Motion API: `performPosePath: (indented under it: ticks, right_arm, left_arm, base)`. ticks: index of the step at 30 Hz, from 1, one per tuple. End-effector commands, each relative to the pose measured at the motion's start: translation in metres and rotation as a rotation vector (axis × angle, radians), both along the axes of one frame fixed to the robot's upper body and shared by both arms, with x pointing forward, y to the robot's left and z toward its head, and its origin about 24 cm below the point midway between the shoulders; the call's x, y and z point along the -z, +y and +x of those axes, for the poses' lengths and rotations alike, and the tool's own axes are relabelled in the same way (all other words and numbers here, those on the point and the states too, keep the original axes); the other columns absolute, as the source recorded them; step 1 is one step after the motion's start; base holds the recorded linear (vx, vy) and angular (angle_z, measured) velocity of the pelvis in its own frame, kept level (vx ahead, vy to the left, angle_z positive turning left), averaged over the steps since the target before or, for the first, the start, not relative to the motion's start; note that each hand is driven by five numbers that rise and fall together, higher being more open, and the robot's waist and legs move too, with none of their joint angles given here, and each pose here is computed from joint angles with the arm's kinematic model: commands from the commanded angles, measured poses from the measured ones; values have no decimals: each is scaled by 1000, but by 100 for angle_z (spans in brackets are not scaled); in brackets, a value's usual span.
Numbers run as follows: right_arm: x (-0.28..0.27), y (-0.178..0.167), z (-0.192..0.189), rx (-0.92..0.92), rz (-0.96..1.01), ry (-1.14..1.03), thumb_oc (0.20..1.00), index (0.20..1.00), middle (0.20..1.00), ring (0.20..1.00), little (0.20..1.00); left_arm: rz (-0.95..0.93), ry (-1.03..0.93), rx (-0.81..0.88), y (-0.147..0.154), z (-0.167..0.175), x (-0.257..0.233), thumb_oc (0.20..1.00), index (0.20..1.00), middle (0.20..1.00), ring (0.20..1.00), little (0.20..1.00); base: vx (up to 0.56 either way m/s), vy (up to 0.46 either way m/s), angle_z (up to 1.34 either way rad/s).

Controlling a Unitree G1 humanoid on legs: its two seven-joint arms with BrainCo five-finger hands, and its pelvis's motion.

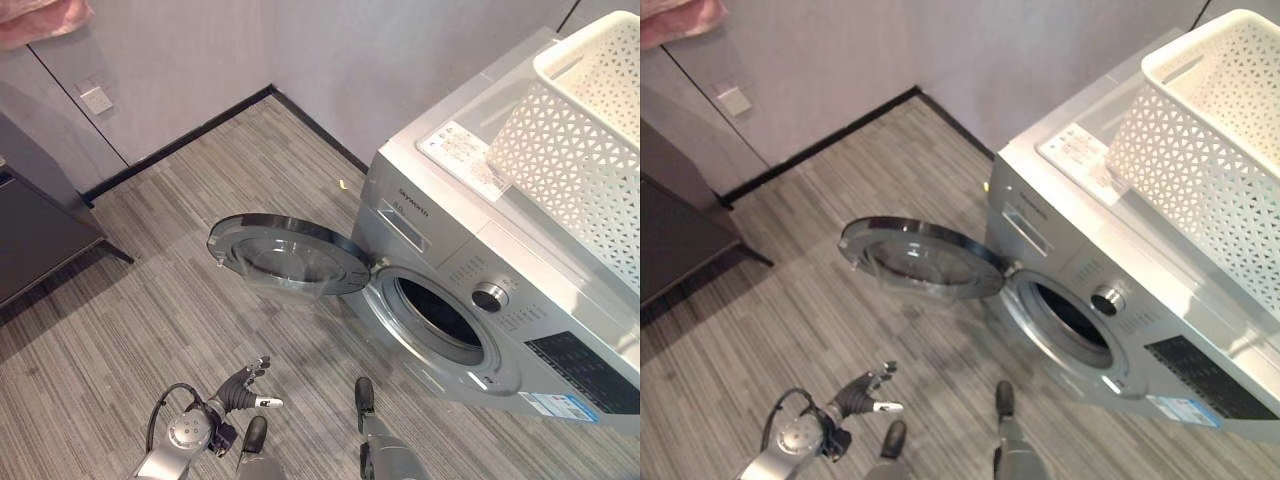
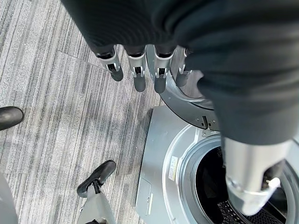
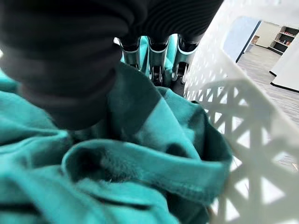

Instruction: Grab the laundry basket,head to the washer,open it,put in the laundry and shut it.

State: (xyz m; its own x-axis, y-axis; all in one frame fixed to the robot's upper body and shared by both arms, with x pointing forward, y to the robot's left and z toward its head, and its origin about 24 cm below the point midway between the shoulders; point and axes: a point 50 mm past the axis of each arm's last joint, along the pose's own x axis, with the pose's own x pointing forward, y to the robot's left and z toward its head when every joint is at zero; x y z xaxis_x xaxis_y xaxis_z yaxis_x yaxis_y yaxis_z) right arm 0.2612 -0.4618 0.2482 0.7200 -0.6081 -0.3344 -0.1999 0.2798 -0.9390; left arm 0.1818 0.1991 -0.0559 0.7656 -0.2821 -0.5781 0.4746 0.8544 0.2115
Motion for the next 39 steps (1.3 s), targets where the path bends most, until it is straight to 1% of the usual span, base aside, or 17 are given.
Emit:
performPosePath:
  ticks: [1,5,11,17,18,19,22,23,28,35,39]
  right_arm:
    - [56,19,15,-92,90,175,200,200,200,200,200]
    - [38,15,17,-67,106,5,200,200,200,200,200]
    - [5,7,16,-16,130,-382,200,200,200,200,200]
    - [-45,19,20,-92,122,-716,200,200,200,200,200]
    - [-45,19,20,-91,122,-717,200,200,200,200,200]
    - [-56,24,21,-116,107,-799,200,200,200,200,200]
    - [-82,31,18,-145,87,-932,200,200,200,200,200]
    - [-83,31,18,-145,86,-933,200,200,200,200,200]
    - [-115,40,17,-164,96,-1094,200,200,200,200,200]
    - [-159,37,1,-76,112,-1310,200,200,200,200,200]
    - [-182,48,-7,-125,101,-1427,200,200,200,200,200]
  left_arm:
    - [-53,-135,59,-14,19,-26,1000,1000,1000,1000,1000]
    - [-62,-130,48,-14,17,-24,1000,1000,1000,1000,1000]
    - [-57,-131,18,-11,18,-22,1000,1000,1000,1000,1000]
    - [-42,-136,2,-6,19,-20,1000,1000,1000,1000,1000]
    - [-41,-136,3,-6,19,-20,1000,1000,1000,1000,1000]
    - [-33,-129,6,-6,19,-18,1000,1000,1000,1000,1000]
    - [-16,-128,9,-3,19,-17,1000,1000,1000,1000,1000]
    - [-17,-129,8,-3,19,-17,1000,1000,1000,1000,1000]
    - [-2,-132,0,-1,19,-16,1000,1000,1000,1000,1000]
    - [42,-139,-19,6,20,-15,1000,1000,1000,1000,1000]
    - [39,-148,-39,5,22,-15,1000,1000,1000,1000,1000]
  base:
    - [0,0,0]
    - [6,8,4]
    - [0,0,0]
    - [22,16,1]
    - [46,28,-1]
    - [55,26,0]
    - [44,41,4]
    - [20,40,5]
    - [8,8,1]
    - [20,29,2]
    - [9,31,10]
